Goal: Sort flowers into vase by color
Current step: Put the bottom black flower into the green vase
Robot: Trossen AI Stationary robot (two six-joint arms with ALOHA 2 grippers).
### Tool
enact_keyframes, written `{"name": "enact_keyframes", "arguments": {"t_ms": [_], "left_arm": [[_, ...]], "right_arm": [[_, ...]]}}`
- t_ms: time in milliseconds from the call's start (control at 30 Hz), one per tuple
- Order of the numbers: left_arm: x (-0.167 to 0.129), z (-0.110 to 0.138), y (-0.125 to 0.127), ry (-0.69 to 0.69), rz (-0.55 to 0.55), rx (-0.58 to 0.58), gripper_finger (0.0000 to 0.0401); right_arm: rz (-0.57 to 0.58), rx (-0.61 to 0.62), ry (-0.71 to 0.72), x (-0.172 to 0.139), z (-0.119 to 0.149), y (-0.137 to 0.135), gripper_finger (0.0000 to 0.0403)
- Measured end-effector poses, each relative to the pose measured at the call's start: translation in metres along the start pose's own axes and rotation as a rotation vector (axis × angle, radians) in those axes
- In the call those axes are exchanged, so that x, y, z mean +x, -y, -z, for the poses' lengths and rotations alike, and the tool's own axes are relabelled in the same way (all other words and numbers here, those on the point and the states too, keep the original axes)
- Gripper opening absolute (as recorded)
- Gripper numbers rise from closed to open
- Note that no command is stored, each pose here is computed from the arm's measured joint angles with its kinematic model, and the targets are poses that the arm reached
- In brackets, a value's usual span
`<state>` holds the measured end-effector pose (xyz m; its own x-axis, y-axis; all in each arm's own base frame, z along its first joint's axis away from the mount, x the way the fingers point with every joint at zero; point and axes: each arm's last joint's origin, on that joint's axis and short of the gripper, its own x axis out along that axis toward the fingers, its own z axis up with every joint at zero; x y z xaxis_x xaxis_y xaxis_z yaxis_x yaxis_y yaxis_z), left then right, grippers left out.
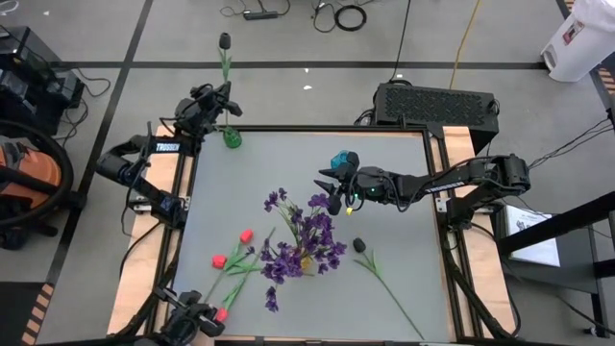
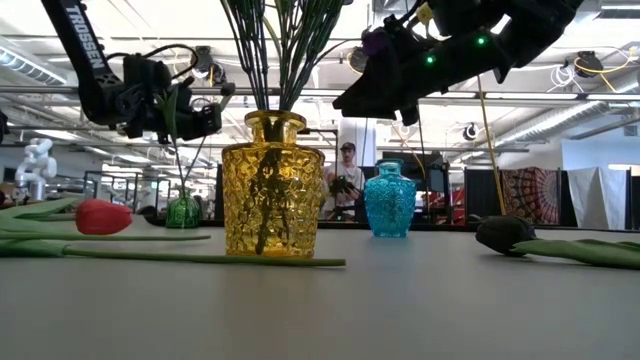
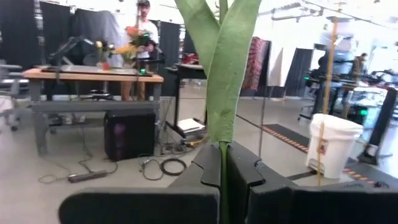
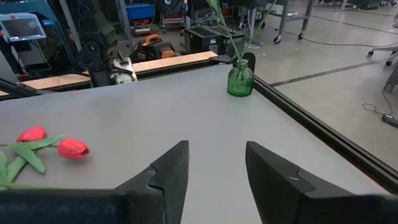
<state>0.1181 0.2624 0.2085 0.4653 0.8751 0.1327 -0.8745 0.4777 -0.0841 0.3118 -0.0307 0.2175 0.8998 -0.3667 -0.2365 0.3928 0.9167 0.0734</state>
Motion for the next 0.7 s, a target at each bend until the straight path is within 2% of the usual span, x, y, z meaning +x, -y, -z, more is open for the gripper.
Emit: {"name": "enact_keyframes", "arguments": {"t_ms": [700], "left_arm": [[0.005, 0.016, 0.006, -0.013, 0.013, 0.018, 0.0002]], "right_arm": [[0.000, 0.011, 0.002, 0.000, 0.000, 0.000, 0.0151]]}}
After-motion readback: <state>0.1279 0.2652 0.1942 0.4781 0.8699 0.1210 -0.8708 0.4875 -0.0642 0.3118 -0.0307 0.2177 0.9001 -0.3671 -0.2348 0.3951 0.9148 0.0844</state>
